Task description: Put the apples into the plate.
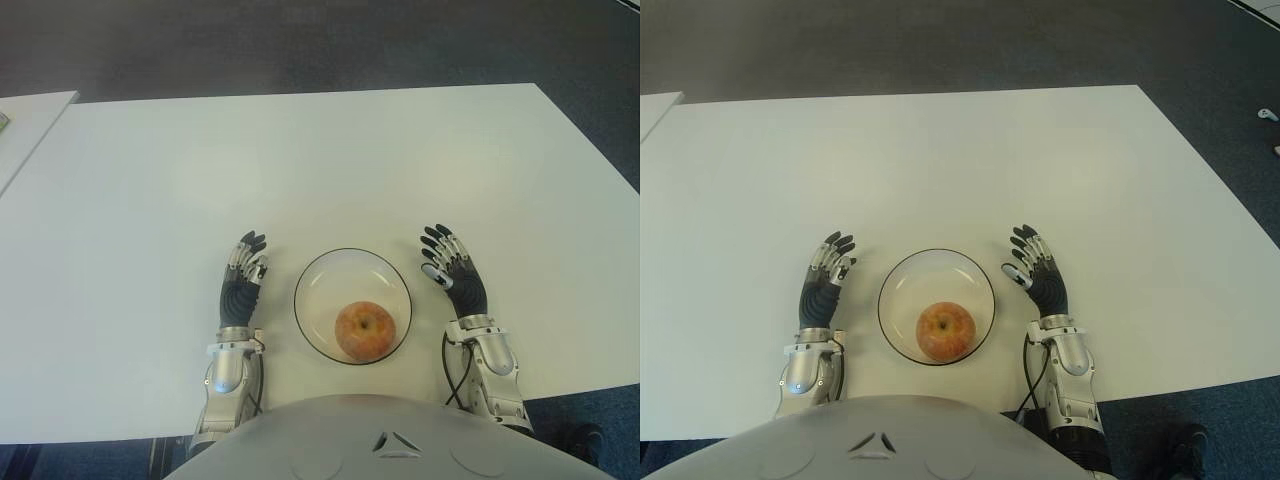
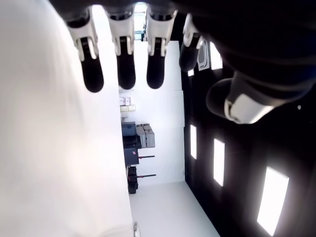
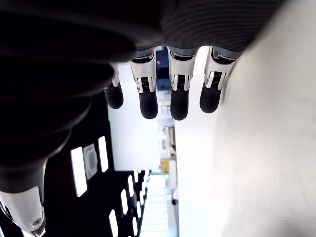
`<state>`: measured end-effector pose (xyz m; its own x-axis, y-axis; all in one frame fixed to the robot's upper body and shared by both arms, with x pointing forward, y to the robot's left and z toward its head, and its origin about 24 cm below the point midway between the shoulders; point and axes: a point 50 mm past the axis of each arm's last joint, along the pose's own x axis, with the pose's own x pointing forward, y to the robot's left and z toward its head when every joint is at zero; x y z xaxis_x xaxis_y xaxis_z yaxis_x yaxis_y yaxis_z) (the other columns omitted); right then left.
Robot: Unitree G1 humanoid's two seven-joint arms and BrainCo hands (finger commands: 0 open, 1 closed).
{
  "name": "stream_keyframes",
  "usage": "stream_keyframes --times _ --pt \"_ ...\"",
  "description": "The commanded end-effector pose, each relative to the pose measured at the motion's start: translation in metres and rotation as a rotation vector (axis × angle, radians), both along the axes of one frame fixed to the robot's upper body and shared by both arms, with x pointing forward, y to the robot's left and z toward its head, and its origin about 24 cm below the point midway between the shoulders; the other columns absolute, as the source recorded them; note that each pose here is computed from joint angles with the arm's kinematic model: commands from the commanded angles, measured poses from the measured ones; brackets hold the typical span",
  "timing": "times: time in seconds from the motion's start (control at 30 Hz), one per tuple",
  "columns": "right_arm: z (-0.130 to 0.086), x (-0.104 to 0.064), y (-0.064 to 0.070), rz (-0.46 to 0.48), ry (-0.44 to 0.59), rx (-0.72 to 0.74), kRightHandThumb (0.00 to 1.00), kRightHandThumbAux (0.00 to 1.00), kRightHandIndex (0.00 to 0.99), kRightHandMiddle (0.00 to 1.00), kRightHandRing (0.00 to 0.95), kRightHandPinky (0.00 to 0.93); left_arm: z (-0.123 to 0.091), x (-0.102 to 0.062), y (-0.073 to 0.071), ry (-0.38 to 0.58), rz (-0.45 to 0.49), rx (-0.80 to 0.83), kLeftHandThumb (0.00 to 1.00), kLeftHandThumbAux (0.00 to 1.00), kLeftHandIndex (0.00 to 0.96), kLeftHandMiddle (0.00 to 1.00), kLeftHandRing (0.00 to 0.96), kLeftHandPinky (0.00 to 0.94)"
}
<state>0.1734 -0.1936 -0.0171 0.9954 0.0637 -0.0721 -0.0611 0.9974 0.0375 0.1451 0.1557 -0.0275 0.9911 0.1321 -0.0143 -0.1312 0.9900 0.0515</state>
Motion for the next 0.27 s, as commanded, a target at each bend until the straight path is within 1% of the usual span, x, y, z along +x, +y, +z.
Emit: stream_keyframes --times 0.03,0.27 --pt "-0.0247 -0.0194 0.0023 -0.025 0.157 0.024 0.215 0.628 0.088 0.142 0.118 0.152 -0.0197 -0.0151 0.0026 0.133 0.018 0.020 0.036 0.479 0.170 0.182 0.197 0.248" --pt "-0.0263 -0.0214 0.0014 -0.037 0.168 0.021 0.197 0.616 0.079 0.121 0.098 0.131 -0.0213 -0.0183 0.0038 0.164 0.028 0.032 0.030 0.490 0.115 0.150 0.166 0.212"
